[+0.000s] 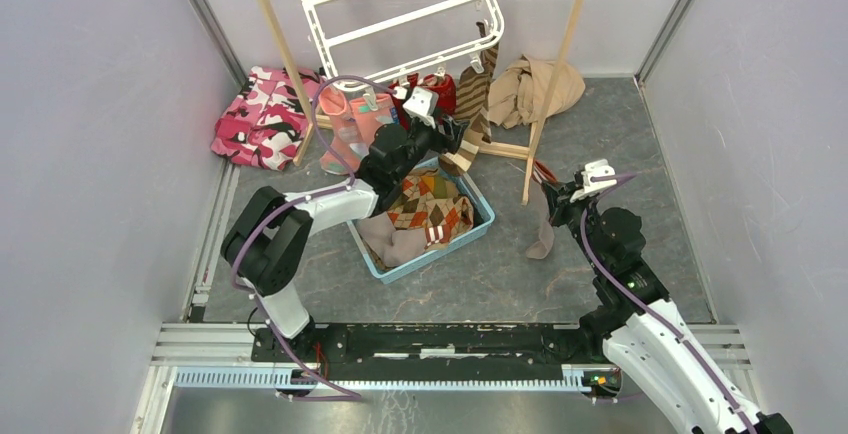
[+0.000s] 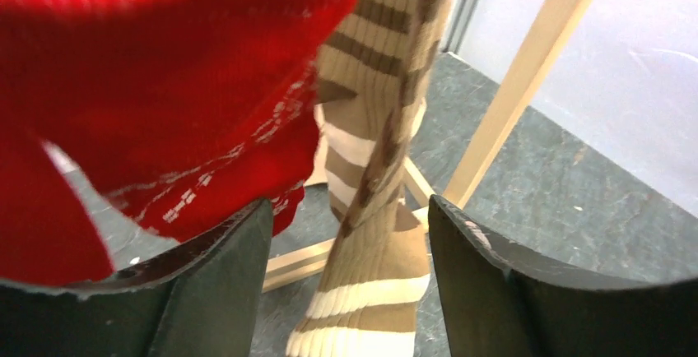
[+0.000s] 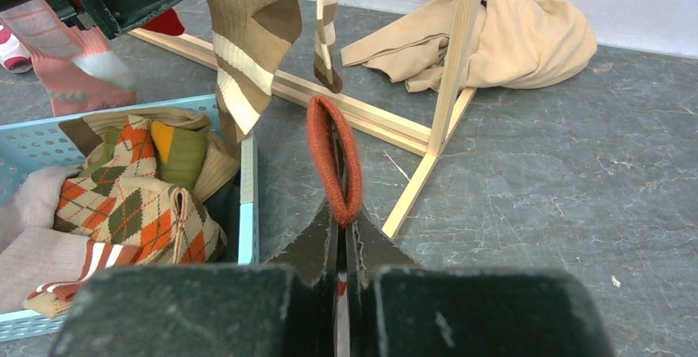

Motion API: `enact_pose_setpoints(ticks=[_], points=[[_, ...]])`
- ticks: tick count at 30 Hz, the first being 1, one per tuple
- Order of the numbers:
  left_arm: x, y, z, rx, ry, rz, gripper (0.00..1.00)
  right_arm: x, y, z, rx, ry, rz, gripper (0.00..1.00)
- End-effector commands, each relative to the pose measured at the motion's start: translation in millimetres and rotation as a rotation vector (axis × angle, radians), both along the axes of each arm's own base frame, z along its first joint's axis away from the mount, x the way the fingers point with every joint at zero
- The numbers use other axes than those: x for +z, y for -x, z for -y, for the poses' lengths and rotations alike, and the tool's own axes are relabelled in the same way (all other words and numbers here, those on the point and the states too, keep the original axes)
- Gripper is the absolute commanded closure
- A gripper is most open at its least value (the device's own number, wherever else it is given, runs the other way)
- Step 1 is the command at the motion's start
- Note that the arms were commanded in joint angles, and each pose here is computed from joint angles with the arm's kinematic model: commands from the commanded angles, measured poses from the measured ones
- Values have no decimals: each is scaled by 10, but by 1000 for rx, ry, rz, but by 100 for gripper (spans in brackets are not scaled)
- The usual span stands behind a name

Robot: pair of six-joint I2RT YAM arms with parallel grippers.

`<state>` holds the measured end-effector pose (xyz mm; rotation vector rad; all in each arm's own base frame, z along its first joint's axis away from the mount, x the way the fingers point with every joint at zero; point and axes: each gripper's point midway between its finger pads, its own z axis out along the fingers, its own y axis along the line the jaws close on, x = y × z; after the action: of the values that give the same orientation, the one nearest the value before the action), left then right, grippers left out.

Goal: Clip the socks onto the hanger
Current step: Rotate the hanger at the clothesline.

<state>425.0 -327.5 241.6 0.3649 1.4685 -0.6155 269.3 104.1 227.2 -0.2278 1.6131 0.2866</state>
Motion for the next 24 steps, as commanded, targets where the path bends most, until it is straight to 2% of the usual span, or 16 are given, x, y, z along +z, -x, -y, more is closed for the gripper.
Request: enact_pose_setpoints(ticks=[1, 4, 5, 7, 11, 17, 24], points=[[377, 34, 193, -105, 20, 161, 31, 53, -38, 15, -8, -2, 30, 100], [421, 91, 280, -163, 35, 196, 48, 28, -50, 20, -9, -2, 24, 100], [425, 101, 302, -175, 40, 199, 59, 21, -51, 20, -9, -1, 23, 100], [449, 124, 317, -190, 42, 206, 73, 14, -53, 26, -11, 2, 21, 100], [545, 187, 219, -197, 39, 228, 97, 8, -54, 53, -19, 9, 21, 100], [740, 355, -152, -209, 62, 217, 98, -1, -68, 54, -17, 9, 20, 100], [834, 597, -547, -154, 13, 188, 98, -8, -78, 28, -3, -1, 19, 100]])
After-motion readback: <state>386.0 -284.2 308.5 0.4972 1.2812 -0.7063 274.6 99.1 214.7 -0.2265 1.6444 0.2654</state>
